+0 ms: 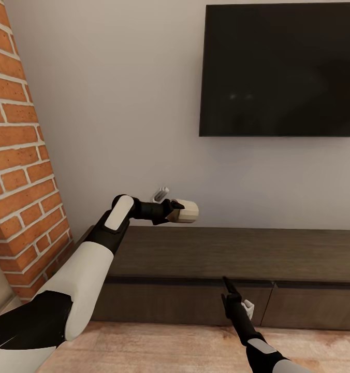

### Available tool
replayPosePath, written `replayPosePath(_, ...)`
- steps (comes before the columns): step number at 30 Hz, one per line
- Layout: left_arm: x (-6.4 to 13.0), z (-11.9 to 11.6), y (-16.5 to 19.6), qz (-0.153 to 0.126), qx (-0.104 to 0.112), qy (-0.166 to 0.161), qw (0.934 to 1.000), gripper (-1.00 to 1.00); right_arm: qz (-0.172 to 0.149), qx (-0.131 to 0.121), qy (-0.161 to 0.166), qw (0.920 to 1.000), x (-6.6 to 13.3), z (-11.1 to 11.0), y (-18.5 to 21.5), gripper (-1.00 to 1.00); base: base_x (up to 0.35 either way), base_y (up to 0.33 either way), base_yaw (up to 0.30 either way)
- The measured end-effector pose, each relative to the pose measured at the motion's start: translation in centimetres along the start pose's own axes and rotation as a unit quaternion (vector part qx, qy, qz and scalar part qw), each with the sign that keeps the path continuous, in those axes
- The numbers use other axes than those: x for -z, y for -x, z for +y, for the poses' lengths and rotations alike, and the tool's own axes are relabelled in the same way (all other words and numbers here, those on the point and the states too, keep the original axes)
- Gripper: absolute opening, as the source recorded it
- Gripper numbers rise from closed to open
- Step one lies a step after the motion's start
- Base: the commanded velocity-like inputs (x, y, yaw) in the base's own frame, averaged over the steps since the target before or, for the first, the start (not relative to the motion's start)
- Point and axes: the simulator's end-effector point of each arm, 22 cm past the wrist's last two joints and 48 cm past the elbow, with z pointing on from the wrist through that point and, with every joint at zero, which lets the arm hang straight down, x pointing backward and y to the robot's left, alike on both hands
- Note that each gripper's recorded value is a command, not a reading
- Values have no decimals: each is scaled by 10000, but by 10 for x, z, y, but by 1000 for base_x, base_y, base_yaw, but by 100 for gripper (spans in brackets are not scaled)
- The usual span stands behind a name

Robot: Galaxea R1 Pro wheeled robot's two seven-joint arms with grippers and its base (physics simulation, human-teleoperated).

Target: Place each of the two pumpkins and all three candles from the living room inside a cabinet in the living room (use any cabinet), then make sure every cabinet is closed, and position the cauldron so it is next to a table in the living room.

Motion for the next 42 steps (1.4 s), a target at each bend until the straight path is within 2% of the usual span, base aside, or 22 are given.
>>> replayPosePath(7,-13,14,-8,131,-5,91,9999,-100,6,-20,-116,9999,1,-14,-1,100,0,0,0)
replayPosePath(15,-26,29,-14,245,90,106,9996,-100,20,-36,-200,9998,3,-29,-2,100,0,0,0)
replayPosePath(17,-28,26,-15,259,124,-51,9996,-100,21,-39,-219,9998,3,-33,-2,100,0,0,0)
replayPosePath(23,-29,-4,-13,265,225,-910,9952,-100,21,-49,-260,9996,4,-41,-2,100,0,0,0)
replayPosePath(28,-24,-17,-9,204,154,-1125,9933,-100,23,-45,-125,9999,4,-34,-2,100,0,0,0)
replayPosePath(32,-21,-23,-6,161,84,-1177,9929,-100,32,-45,-45,10000,4,-31,-3,100,0,0,0)
replayPosePath(42,-29,-13,-9,215,130,-1145,9931,-100,39,-57,3,10000,5,-36,-4,100,0,0,0)
